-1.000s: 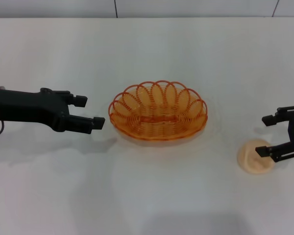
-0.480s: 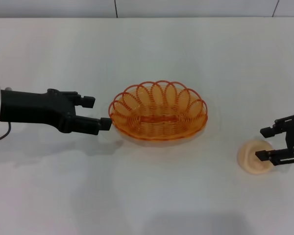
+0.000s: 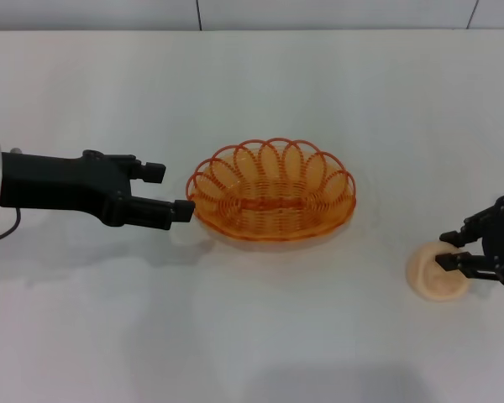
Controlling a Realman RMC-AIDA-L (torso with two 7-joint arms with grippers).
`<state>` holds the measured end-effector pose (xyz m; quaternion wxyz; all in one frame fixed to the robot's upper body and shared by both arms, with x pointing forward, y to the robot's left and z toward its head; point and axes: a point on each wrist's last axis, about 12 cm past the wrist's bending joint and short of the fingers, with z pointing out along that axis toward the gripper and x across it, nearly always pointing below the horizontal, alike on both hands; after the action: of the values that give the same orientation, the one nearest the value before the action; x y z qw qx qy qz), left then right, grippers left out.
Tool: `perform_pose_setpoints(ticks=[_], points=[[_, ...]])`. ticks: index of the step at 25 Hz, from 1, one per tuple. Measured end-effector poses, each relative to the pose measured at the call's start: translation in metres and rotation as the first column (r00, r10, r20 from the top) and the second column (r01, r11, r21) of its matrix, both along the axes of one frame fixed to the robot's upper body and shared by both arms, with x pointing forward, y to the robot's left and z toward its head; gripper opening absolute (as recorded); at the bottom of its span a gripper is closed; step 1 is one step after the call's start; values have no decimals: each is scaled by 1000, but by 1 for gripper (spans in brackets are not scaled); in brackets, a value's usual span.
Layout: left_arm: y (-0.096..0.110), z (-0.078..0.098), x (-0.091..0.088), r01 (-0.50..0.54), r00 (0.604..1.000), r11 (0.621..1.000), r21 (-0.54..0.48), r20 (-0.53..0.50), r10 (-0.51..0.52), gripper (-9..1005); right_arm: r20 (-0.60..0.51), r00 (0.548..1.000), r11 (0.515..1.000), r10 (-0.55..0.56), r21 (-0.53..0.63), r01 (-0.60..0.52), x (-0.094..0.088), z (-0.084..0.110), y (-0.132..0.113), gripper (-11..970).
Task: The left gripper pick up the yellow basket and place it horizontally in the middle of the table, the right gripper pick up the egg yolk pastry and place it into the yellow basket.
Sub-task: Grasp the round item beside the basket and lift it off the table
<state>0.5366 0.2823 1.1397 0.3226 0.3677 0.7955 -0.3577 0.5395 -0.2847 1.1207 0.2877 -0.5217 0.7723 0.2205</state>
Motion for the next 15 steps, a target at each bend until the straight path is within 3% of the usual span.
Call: perform_pose_setpoints(ticks=[9, 15], points=[[1, 0, -2, 5, 1000, 1000, -1, -4, -5, 893, 8, 1000, 1000, 22, 2, -22, -1, 8, 4, 236], [7, -3, -6, 3, 1000, 1000, 10, 2, -3, 893, 43, 999, 999, 27, 42, -29, -1, 33, 12, 109]])
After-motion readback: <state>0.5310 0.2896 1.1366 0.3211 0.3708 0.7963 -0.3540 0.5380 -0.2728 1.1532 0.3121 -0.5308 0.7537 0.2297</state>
